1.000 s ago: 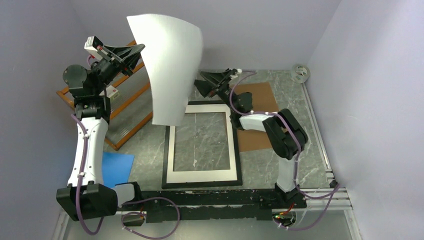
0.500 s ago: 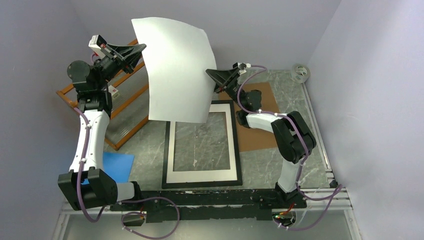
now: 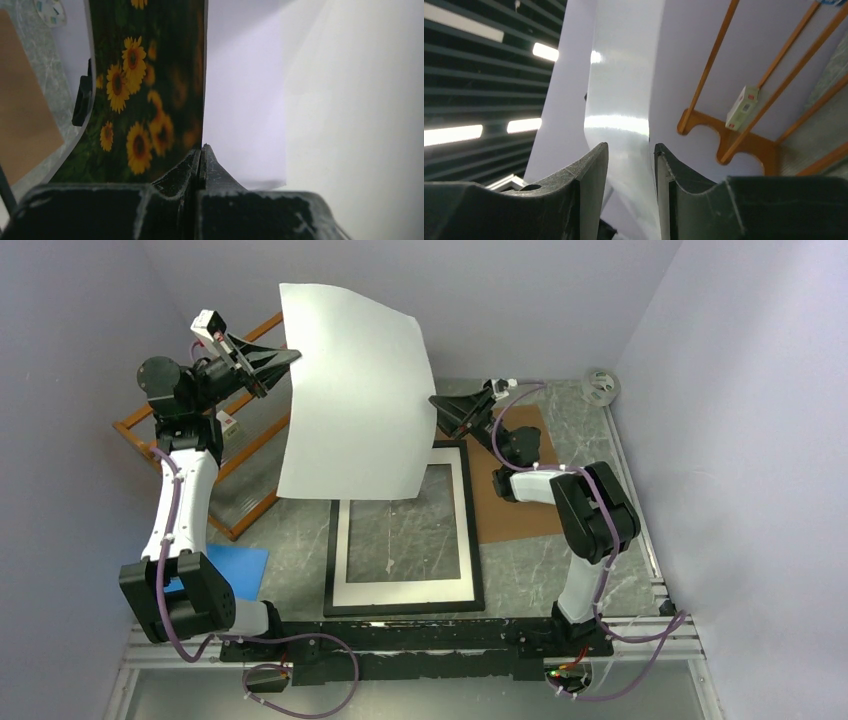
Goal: Put the photo into the frame
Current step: Place the photo in the photo frame.
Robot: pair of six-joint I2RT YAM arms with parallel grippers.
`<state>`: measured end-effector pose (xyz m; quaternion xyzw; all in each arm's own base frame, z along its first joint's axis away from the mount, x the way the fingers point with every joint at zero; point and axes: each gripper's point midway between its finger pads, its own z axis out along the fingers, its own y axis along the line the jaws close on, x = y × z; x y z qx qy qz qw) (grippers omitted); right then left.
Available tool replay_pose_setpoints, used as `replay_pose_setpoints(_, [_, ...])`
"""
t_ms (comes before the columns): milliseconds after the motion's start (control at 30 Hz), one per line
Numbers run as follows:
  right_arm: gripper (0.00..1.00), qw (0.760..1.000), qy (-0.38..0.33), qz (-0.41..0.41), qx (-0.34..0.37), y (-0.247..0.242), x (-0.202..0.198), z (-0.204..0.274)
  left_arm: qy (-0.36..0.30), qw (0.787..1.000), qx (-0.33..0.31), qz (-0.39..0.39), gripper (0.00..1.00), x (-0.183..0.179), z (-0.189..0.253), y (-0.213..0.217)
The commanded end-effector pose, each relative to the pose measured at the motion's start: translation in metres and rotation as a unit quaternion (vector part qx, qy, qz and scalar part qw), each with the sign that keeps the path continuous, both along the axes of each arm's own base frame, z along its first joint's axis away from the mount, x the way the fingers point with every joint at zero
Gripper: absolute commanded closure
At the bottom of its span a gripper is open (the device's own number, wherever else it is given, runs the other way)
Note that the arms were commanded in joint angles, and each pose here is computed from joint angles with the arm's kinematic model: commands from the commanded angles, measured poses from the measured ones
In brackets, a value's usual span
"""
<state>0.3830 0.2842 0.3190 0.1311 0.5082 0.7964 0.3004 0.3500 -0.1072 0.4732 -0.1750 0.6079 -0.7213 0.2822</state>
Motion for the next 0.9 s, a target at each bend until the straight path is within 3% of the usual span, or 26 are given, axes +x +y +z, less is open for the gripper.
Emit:
replay_pose_setpoints(0, [0.57,0.985,-0.165,0.041,0.03,-0.005,-0.056,0.066,-0.042,0.998,0.045,-0.028,0.97,-0.019,-0.005,-0.007])
replay_pose_setpoints(200, [0.64,0.986,-0.159,0.05,0.0,-0.001,-0.058,0.056,-0.033,0.997,0.062,-0.03,0.97,-0.015,-0.016,-0.007])
replay_pose_setpoints(400, [0.87,0.987,-0.147,0.056,-0.014,-0.005,-0.067,0.042,-0.004,0.997,0.075,-0.028,0.97,-0.013,-0.038,-0.007])
replay_pose_setpoints(533, [0.99,0.991,-0.103,0.068,-0.052,-0.002,-0.073,0.016,0.025,0.996,0.084,-0.025,0.87,-0.012,-0.067,-0.006])
replay_pose_setpoints(633, [1.0,0.988,-0.043,0.079,-0.123,0.002,-0.076,-0.023,0.062,0.991,0.119,-0.015,0.68,-0.016,-0.106,-0.006])
replay_pose_setpoints(667, [1.0,0.982,-0.007,0.09,-0.167,0.006,-0.074,-0.048,0.077,0.984,0.16,0.009,0.6,-0.014,-0.132,-0.001])
replay_pose_setpoints(767, [1.0,0.943,0.096,0.11,-0.298,0.005,-0.075,-0.13,0.194,0.933,0.294,0.069,0.27,-0.027,-0.215,0.024])
replay_pose_setpoints(867, [1.0,0.904,0.163,0.112,-0.378,-0.006,-0.081,-0.183,0.258,0.885,0.378,0.081,0.13,-0.05,-0.281,0.045])
